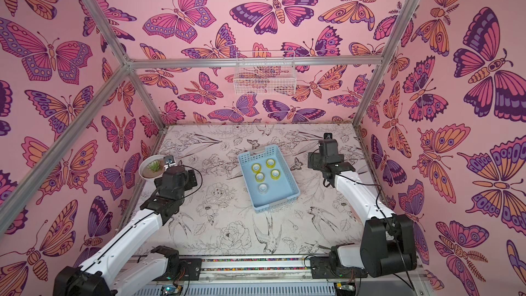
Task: Put the transparent tape into the storage box
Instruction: Reset both arms
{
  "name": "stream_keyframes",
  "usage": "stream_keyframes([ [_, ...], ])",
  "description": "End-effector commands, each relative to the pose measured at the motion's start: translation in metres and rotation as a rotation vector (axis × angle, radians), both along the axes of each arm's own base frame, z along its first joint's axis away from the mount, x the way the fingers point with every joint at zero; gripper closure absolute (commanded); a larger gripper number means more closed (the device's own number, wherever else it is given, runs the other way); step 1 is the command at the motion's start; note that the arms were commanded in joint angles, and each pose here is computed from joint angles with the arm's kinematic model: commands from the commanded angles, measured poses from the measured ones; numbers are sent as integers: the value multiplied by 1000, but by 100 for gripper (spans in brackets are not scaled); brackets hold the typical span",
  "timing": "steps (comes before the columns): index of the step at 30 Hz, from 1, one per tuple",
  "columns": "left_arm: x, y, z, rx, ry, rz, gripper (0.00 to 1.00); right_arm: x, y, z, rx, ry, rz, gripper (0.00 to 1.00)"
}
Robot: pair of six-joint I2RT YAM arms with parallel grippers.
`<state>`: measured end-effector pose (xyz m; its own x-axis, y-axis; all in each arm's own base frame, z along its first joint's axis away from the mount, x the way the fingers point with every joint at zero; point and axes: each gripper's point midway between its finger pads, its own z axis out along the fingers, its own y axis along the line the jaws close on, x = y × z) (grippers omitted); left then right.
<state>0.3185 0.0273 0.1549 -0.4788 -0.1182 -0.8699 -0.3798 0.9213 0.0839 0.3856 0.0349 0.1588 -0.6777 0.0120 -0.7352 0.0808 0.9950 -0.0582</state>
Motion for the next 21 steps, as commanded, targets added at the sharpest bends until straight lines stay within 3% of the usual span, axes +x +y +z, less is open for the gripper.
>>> stream_keyframes([
  [1, 22, 8, 3, 2, -113, -9, 0, 15, -5, 5, 55, -58, 3, 1],
  [10, 57, 28, -38, 25, -153, 4, 0, 7, -40, -4, 7, -155, -60, 1],
  [21, 64, 30, -60, 16, -198, -10, 0, 0, -66, -27, -3, -258, -76, 1],
])
